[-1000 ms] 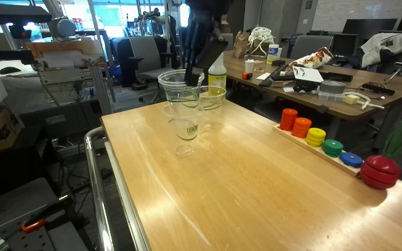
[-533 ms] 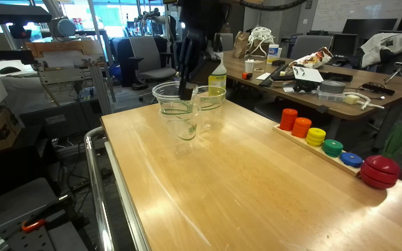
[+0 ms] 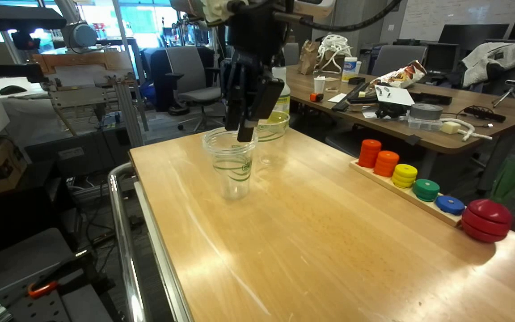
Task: Stack the four clear cups together
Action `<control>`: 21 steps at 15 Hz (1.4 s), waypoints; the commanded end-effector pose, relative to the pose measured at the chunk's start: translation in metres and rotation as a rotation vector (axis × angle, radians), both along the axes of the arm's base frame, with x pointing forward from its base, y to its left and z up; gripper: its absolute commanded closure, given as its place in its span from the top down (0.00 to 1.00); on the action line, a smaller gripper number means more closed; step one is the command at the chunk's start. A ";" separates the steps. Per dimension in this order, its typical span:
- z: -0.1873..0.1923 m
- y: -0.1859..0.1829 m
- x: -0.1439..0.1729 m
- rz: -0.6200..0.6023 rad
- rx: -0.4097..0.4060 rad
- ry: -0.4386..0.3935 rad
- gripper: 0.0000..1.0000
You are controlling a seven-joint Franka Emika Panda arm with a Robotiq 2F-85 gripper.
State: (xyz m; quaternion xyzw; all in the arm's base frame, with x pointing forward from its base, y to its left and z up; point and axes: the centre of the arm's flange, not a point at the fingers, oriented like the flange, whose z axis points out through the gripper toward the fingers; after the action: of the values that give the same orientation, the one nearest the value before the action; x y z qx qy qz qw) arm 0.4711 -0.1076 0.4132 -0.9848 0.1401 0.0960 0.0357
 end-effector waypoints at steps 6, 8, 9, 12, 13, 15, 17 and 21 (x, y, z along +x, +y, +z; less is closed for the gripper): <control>0.030 0.003 0.011 -0.006 -0.085 -0.044 1.00; 0.042 0.001 0.025 0.031 -0.121 -0.039 1.00; 0.048 0.000 0.032 0.052 -0.144 -0.036 1.00; 0.064 -0.003 0.052 0.098 -0.194 -0.028 1.00; 0.069 -0.004 0.059 0.114 -0.203 -0.026 1.00; 0.075 -0.005 0.071 0.152 -0.197 -0.020 1.00; 0.078 -0.006 0.083 0.178 -0.155 -0.013 1.00; 0.070 -0.010 0.105 0.208 -0.037 -0.015 1.00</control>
State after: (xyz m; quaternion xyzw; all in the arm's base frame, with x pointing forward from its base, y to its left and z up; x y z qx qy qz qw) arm 0.5484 -0.1105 0.4771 -0.9951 0.0529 0.0789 -0.0285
